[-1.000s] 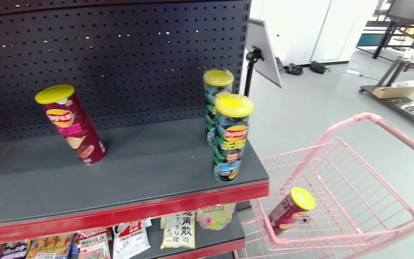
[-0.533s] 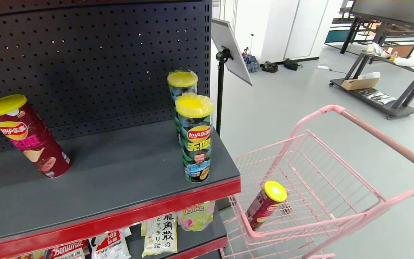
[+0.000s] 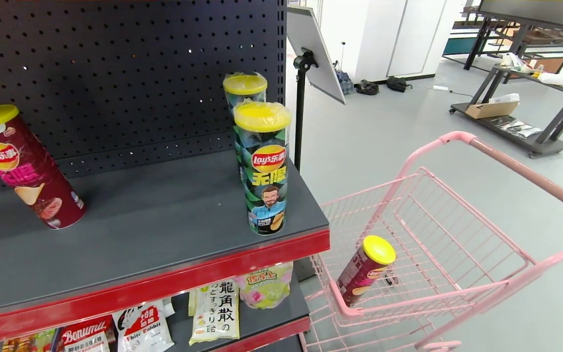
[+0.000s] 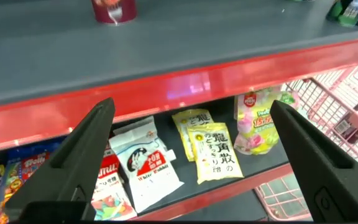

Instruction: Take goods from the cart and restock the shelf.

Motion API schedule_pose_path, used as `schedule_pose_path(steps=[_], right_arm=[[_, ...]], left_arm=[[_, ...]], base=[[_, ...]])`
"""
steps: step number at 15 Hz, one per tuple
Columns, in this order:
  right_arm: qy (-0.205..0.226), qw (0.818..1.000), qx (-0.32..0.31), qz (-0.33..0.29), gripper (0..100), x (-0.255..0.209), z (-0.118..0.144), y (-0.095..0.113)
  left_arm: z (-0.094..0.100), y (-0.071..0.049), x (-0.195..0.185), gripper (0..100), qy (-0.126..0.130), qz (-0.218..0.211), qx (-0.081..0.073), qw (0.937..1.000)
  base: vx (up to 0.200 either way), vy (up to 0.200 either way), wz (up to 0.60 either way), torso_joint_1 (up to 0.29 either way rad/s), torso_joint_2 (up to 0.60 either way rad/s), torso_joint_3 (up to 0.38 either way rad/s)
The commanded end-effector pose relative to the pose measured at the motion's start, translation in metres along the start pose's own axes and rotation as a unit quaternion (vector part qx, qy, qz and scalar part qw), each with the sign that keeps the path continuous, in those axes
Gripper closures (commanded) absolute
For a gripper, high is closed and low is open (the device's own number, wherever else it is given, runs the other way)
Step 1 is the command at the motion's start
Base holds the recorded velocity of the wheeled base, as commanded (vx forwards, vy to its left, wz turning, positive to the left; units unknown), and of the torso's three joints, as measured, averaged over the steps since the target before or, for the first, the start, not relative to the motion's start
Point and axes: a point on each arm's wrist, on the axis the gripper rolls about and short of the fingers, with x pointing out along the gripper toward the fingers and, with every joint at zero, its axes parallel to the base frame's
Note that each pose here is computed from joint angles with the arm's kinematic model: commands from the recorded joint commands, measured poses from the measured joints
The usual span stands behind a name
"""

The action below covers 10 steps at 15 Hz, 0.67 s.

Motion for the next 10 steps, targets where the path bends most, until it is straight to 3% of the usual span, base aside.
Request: schedule_pose_path(steps=[1,10], right_arm=[[0.0,1.0,0.0,0.001,0,0.0,0.0,0.0],[0.001,1.0,0.0,0.001,0,0.0001,0.0001,0.0]], left_arm=[[0.0001,0.0,0.0,0,0.0,0.0,0.0,1.0],[-0.0004,0.0,0.0002,0,0.001,0.0,0.0,1.0]], base=[[0.0,0.0,0.0,-0.139,0.39,0.237],[0.0,0.0,0.0,-0.163,0.47,0.305]])
